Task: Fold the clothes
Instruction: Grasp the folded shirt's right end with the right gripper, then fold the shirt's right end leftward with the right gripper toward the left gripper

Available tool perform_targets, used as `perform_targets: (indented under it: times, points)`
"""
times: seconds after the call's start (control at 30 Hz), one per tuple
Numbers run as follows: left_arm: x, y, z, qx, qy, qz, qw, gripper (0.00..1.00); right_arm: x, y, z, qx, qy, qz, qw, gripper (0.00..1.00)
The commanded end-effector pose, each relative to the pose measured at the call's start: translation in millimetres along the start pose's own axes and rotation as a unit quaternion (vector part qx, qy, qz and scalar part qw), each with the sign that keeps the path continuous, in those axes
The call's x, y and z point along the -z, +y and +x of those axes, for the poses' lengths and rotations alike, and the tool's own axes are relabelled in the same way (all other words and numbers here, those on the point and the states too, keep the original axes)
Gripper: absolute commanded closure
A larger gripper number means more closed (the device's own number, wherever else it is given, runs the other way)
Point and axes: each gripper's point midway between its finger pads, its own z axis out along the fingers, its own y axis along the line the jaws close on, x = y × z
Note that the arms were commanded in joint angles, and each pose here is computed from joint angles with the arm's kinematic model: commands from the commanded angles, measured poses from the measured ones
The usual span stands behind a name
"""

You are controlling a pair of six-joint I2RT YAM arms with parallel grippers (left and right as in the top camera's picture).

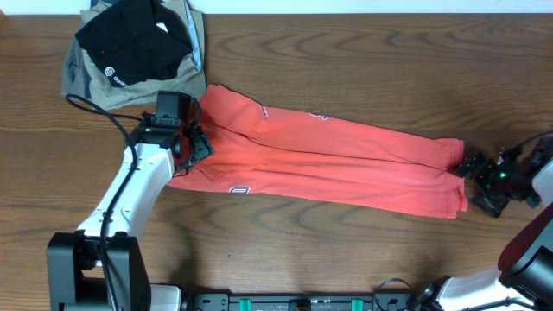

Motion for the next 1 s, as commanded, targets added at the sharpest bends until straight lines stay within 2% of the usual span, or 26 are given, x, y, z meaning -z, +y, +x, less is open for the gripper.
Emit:
perform_targets:
  times: [0.0,0.07,0.17,0.27,0.53,0.63,0.8,0.97]
  points:
    - [-7,9,7,0.002,0.011,-0.016,1.000,0.20,-22,3,32,0.011,0.050,-0.002,0.999,0.20]
    - [-7,9,7,0.001,0.012,-0.017,1.000,0.20,-26,6,38,0.019,0.058,-0.002,0.998,0.31]
    - [-7,10,8,0.001,0.013,-0.018,1.000,0.20,-30,13,43,0.034,0.066,0.001,0.997,0.53]
    - [-7,10,9,0.001,0.015,-0.019,1.000,0.20,-31,16,45,0.027,0.067,0.004,0.997,0.99]
    - [-7,11,10,0.001,0.018,-0.021,1.000,0.20,-23,7,32,0.003,0.053,0.035,0.998,0.99]
    - [-8,11,11,0.001,0.018,-0.021,1.000,0.20,-8,-5,23,-0.011,0.048,0.071,0.996,0.99]
    - [-8,11,10,0.001,0.018,-0.021,1.000,0.20,21,-35,13,-0.082,0.032,0.158,0.983,0.99]
    - [-8,11,10,0.001,0.018,-0.021,1.000,0.20,43,-26,8,-0.080,0.000,0.150,0.985,0.99]
